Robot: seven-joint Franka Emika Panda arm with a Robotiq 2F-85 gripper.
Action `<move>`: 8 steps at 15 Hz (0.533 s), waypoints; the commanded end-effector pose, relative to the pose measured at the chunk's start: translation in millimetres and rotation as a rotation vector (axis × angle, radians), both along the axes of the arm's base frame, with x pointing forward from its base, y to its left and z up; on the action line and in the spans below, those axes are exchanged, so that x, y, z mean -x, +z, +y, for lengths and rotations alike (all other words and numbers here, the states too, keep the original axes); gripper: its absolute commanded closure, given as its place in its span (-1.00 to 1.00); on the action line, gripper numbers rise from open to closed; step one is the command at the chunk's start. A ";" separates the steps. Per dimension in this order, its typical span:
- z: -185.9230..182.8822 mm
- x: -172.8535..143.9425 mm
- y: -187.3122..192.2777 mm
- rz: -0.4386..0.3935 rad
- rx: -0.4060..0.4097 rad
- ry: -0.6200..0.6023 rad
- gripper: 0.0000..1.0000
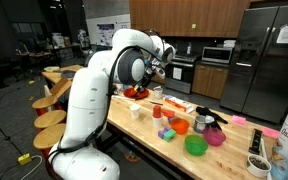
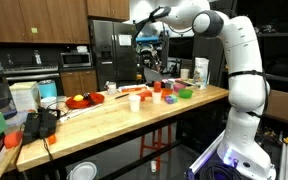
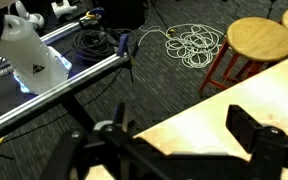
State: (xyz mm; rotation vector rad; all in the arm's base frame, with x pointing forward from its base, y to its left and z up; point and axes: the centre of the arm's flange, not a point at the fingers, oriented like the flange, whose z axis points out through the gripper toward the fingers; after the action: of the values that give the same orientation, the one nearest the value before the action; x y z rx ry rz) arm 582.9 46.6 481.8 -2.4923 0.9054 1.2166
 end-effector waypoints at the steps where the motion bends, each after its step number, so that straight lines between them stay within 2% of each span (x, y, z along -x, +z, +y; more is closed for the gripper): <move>1: -16.7 -19.9 20.9 -0.036 0.130 -0.147 -1.00; 8: -32.0 -39.5 31.9 -0.136 0.397 -0.405 -1.00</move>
State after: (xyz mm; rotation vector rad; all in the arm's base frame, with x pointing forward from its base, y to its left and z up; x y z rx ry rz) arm 618.1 14.8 508.1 -2.4611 1.4596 0.8938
